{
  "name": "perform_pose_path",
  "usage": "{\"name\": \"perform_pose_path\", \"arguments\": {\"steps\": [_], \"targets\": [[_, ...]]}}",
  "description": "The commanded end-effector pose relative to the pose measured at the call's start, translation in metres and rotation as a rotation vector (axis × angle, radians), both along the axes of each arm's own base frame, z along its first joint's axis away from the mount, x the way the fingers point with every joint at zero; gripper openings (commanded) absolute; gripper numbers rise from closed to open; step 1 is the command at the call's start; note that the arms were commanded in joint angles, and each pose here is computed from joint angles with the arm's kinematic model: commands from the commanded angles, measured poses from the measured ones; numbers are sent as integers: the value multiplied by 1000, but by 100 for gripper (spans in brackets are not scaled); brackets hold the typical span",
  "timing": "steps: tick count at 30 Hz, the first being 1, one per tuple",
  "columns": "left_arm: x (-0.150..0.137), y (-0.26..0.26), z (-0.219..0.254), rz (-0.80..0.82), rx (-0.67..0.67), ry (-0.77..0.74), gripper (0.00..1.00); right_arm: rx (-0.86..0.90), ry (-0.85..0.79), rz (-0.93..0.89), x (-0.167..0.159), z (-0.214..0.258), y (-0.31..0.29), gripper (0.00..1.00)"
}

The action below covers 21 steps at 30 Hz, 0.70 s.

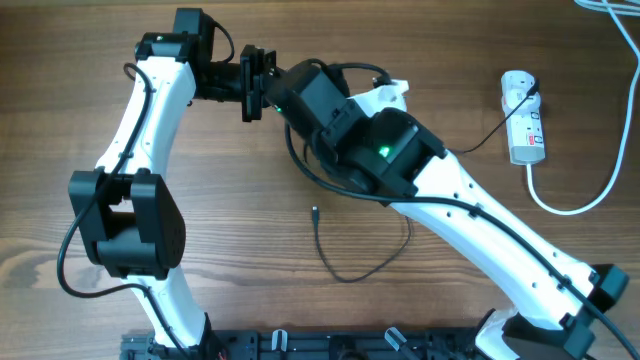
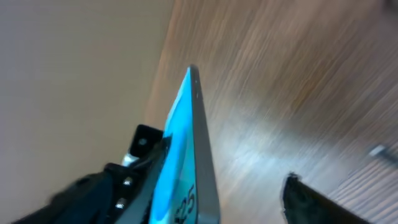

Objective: Plug charger to phone and switch on socket
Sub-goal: 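Grasp the USB-C plug end with the right gripper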

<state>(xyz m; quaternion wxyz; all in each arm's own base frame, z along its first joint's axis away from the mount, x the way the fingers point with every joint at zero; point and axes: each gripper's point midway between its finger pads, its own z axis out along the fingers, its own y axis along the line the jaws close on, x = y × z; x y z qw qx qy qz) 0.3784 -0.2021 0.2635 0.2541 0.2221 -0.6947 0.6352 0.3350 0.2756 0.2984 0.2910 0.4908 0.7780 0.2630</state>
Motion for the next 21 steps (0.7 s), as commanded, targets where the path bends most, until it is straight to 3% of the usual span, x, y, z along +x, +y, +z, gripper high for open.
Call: {"name": "perform_pose_path", "arguments": {"steps": [1, 3, 5, 9, 14, 18, 21], "targets": [[-1, -1, 16, -2, -6, -86, 4, -238, -123, 200, -12, 39, -27, 98], [6, 0, 6, 12, 58, -138, 4, -463, -186, 434, -22, 56, -39, 100], [20, 5, -19, 48, 214, -200, 4, -587, -140, 610, -39, 49, -51, 100], [35, 20, -52, 96, 433, -249, 4, -714, 76, 683, -61, 8, -78, 100], [37, 22, -56, 50, 458, -434, 4, -723, 212, 760, -67, -43, -68, 100], [48, 55, -95, 66, 765, -441, 4, -670, 299, 834, -76, -82, -52, 100], [45, 57, -98, 24, 782, -502, 4, -633, 333, 898, -77, -106, -37, 100]]}}
